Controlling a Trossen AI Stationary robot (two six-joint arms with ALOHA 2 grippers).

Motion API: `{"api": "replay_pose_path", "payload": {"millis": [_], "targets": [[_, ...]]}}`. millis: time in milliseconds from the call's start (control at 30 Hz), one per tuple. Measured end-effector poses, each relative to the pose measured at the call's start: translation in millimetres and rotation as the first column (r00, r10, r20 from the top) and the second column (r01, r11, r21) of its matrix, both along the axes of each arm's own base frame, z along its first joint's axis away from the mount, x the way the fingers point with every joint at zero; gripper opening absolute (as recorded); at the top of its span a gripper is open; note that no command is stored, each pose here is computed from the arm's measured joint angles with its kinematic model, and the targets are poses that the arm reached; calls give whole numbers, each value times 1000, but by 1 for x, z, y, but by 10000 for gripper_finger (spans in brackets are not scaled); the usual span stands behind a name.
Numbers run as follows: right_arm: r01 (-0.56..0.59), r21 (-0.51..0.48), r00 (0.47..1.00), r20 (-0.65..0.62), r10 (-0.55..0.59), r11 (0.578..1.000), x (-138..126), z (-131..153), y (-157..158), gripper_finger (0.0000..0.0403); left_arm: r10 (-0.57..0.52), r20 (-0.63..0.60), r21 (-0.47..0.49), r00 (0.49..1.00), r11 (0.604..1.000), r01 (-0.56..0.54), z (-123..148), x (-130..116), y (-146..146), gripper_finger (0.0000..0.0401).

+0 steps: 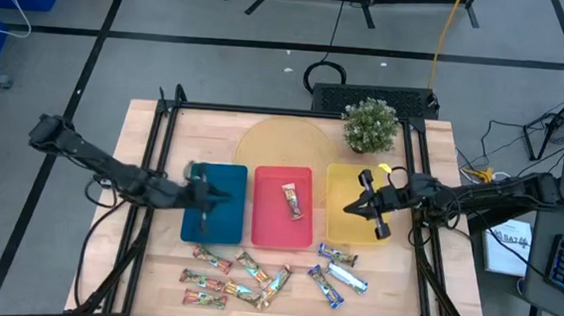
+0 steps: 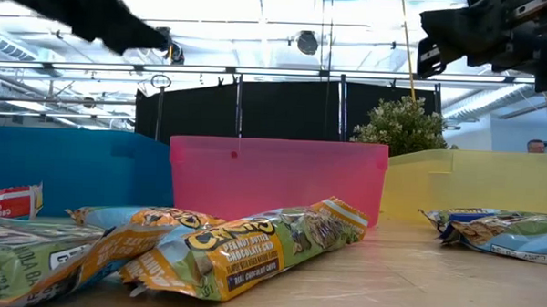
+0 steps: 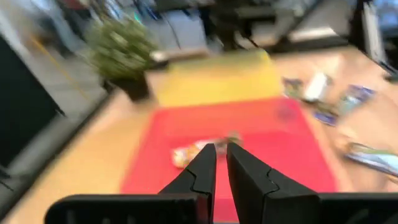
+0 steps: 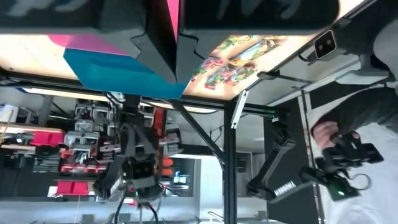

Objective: Pick and place Granola Bars by type
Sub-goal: Put the orange granola bar into the red bin

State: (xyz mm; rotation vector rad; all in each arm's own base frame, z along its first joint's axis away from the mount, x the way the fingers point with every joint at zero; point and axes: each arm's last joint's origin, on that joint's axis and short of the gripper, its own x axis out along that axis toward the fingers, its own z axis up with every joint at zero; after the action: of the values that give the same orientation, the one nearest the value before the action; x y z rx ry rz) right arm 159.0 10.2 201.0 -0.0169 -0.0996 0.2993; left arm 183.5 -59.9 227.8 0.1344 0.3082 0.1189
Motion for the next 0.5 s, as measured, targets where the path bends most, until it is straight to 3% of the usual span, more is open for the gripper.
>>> {"api": "replay_pose_path", "payload": {"millis": [100,267,400,500], "targets": [[-2,-19,1000,9,3,1000,0,1,0,0,-64,-157,-21,986,998,62,10,26,-16,49],[-2,-16,1000,8,2,1000,0,0,0,0,-194,-384,-52,903,981,189,10,61,-50,49],[-2,-16,1000,8,3,1000,0,0,0,0,-274,-452,-140,849,962,236,6,80,-80,49],[-3,-16,1000,9,3,1000,0,0,0,0,-265,-463,-180,846,962,204,0,90,-102,49]]}}
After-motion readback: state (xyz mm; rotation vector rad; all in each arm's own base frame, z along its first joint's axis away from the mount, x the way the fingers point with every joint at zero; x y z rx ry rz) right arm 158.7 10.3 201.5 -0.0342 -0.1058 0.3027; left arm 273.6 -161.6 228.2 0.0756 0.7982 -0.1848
